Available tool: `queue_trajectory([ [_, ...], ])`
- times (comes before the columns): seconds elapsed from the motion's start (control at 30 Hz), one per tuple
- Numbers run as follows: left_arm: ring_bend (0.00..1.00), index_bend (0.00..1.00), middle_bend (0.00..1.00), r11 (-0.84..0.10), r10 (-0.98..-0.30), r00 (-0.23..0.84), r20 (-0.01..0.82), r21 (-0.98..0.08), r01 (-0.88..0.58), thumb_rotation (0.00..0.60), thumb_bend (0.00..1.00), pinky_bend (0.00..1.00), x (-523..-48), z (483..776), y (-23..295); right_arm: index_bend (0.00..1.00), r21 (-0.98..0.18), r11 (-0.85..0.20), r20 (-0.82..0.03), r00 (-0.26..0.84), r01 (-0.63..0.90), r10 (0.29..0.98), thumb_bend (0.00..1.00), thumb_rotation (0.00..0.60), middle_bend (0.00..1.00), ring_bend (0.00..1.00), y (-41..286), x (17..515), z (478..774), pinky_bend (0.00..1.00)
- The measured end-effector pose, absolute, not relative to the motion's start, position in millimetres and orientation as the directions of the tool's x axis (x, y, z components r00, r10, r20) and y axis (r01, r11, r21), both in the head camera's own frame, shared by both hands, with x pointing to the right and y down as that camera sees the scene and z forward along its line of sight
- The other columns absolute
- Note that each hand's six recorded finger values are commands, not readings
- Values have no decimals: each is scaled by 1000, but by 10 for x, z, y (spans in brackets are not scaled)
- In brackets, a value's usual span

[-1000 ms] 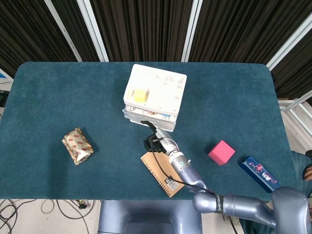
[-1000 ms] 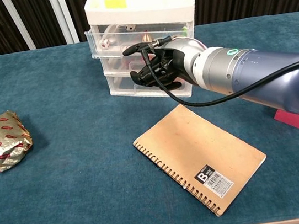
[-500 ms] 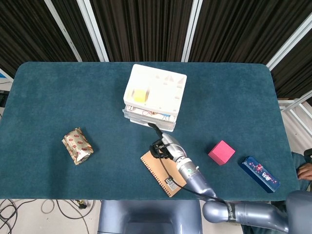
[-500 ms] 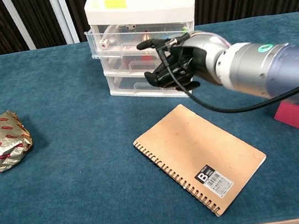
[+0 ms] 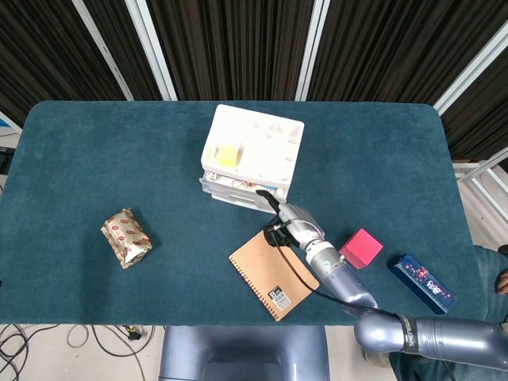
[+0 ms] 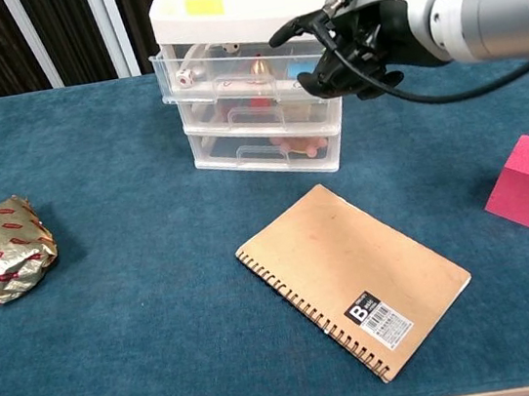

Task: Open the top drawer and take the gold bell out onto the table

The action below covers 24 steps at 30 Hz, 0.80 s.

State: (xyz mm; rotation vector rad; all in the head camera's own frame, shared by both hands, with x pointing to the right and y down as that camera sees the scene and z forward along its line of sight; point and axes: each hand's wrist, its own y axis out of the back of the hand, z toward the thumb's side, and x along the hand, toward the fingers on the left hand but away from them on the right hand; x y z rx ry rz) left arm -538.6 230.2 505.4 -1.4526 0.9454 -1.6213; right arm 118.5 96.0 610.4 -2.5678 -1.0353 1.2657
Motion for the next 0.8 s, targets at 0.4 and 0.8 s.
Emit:
queue_trajectory([
  [0.4, 0, 84, 0, -452, -891, -83, 447, -890, 53, 600, 201, 0, -5400, 5061, 2303, 71, -383, -812, -711, 421, 441, 563, 767, 600, 870, 994, 809, 872, 5968, 1000],
  [0.8, 0, 85, 0, -454, -889, -87, 449, -890, 51, 600, 201, 0, -5409, 5063, 2302, 73, -364, -848, -757, 408, 384, 510, 767, 600, 870, 994, 720, 618, 6050, 1000],
])
